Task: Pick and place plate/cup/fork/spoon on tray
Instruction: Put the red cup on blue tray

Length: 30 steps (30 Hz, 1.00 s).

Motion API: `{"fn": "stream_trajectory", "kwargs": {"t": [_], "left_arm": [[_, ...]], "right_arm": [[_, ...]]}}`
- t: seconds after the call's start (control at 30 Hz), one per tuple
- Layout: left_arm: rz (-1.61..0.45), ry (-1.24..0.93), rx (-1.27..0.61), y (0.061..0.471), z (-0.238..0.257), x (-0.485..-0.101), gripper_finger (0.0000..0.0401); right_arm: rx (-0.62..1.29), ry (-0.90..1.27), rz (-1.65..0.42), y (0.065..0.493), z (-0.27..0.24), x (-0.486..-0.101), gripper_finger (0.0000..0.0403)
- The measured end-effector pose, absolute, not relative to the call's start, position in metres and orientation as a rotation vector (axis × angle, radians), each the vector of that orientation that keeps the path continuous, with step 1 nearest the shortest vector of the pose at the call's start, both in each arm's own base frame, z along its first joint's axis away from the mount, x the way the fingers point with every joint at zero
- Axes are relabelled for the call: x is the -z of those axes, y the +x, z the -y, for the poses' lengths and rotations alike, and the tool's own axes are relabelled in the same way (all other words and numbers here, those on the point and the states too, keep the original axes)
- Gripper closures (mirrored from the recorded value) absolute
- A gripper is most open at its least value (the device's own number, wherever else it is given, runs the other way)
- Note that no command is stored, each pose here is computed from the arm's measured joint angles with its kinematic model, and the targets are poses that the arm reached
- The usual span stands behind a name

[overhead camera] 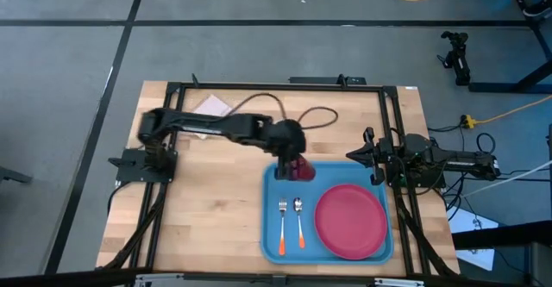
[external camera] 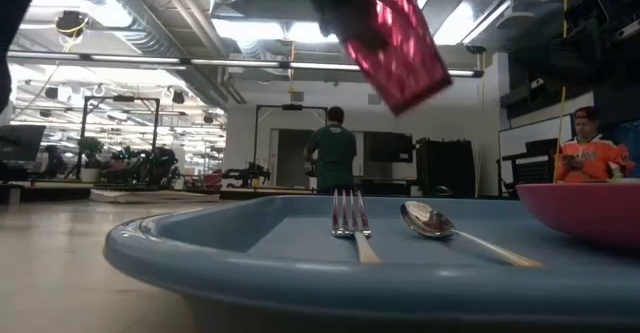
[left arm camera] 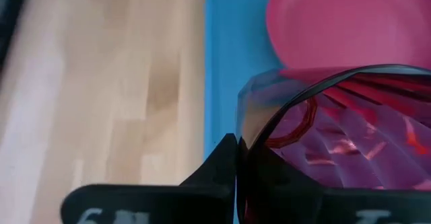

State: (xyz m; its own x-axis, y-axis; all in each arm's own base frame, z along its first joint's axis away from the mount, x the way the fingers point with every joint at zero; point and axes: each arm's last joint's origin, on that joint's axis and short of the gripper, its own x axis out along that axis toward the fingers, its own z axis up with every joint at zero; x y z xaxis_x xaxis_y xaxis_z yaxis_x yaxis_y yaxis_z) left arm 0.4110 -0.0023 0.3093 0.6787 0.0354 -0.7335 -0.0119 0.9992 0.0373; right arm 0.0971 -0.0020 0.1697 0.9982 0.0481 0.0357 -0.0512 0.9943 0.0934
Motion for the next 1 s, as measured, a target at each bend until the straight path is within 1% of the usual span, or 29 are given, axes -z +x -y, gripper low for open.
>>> {"fn": "stream_trajectory", "kwargs": {"t": [0.17, 0.3, 0.43, 0.63, 1.0], "left_arm": [[-0.94, 0.037, -0.021, 0.44, 0.004, -0.287, 0.0399], [-0.957, 0.04, -0.015, 0.455, 0.007, -0.28, 0.0398], [-1.0, 0.047, -0.004, 0.464, 0.013, -0.26, 0.0398], [-1.038, 0.064, -0.004, 0.47, 0.025, -0.242, 0.0398], [-1.038, 0.075, -0.018, 0.469, 0.038, -0.242, 0.0396]], "right_arm": [[-0.05, 0.094, 0.034, 0.097, 0.002, -0.17, 0.0391], [-0.05, 0.094, 0.034, 0.097, 0.002, -0.17, 0.0391], [-0.05, 0.094, 0.034, 0.097, 0.002, -0.17, 0.0391], [-0.05, 0.094, 0.034, 0.097, 0.002, -0.17, 0.0391], [-0.05, 0.094, 0.033, 0.097, 0.002, -0.17, 0.0391]]}}
